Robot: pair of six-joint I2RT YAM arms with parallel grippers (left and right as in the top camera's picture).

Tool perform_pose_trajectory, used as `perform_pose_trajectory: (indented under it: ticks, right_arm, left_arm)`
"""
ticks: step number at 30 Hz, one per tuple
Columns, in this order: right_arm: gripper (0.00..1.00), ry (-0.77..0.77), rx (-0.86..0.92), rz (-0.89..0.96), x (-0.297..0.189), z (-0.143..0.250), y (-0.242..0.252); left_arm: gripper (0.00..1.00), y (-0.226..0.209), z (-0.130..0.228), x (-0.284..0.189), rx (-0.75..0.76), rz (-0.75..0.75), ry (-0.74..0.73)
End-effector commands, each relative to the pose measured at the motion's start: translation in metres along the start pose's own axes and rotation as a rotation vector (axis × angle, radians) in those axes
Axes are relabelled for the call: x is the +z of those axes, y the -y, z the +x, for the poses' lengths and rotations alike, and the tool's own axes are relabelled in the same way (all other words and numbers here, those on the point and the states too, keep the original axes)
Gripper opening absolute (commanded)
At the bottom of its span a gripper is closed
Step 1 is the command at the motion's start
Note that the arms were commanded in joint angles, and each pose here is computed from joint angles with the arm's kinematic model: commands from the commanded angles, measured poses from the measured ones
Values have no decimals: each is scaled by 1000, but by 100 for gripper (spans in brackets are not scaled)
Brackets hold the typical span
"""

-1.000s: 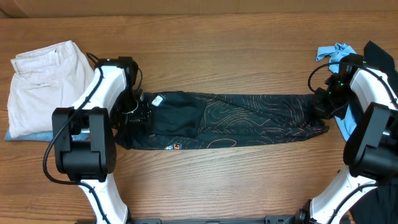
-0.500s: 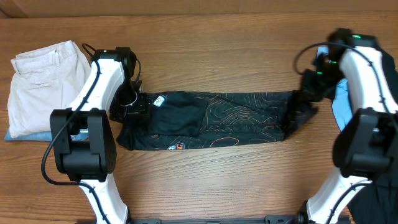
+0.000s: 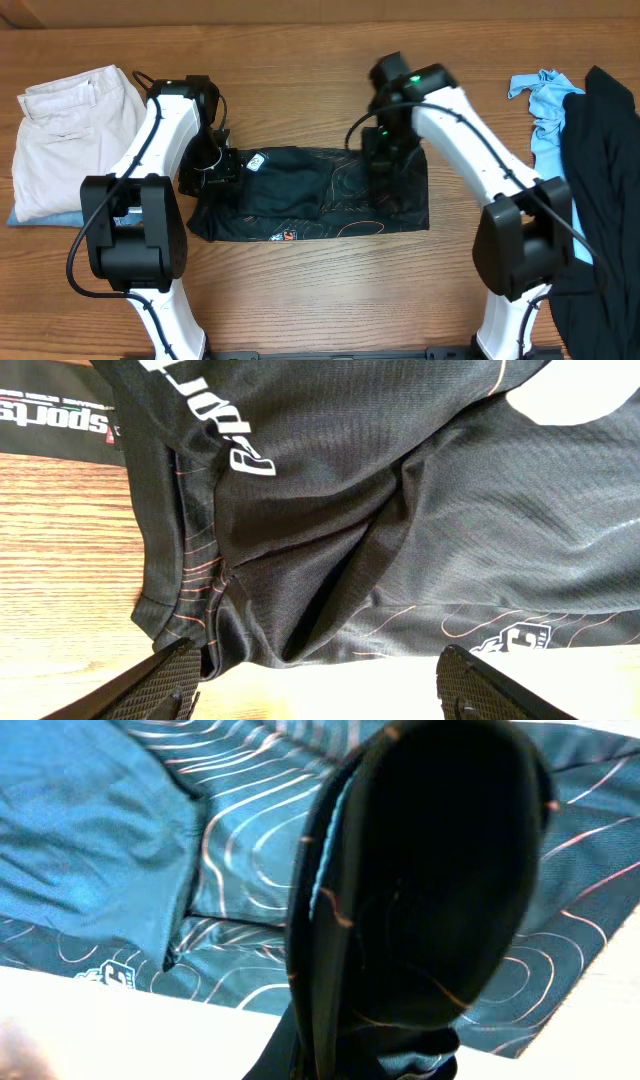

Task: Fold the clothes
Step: 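Fold the right end leftward over the middle with the right gripper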

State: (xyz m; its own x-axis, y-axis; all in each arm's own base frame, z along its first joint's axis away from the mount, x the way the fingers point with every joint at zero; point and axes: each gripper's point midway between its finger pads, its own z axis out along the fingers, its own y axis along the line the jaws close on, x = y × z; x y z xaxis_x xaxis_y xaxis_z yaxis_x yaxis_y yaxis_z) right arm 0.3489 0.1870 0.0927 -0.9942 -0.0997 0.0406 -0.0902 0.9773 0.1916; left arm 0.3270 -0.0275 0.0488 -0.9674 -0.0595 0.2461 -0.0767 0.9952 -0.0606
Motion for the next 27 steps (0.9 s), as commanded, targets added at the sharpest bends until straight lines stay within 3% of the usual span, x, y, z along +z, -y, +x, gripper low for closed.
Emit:
perform_pose_trajectory:
  ticks: [1,5,6,7,8,12,22,27]
  right_arm:
    - [4,-20,-13,13,15,0,-13]
    - [4,-41,-38,20,26,4,-22]
    - [9,-41,-40,20,26,4,-22]
    - [22,-43,-40,20,26,4,-23]
    - [28,-46,-45,9,26,5,-25]
    - [42,-55,-125,-19,26,7,-29]
    - [43,-44,-110,15,26,3,-20]
    - [38,-65,-15,184,32,12,16]
  left_arm:
    - [79,2,-4,-3,-1,20,7]
    - [78,2,-4,-3,-1,20,7]
    - [79,2,-4,-3,-1,20,7]
    - [79,2,-4,-3,-1,20,7]
    - [79,2,-4,-3,-1,20,8]
    - [80,2,-4,-3,-1,20,8]
    - [80,2,-4,-3,-1,19,8]
    - [80,2,-4,-3,-1,19,7]
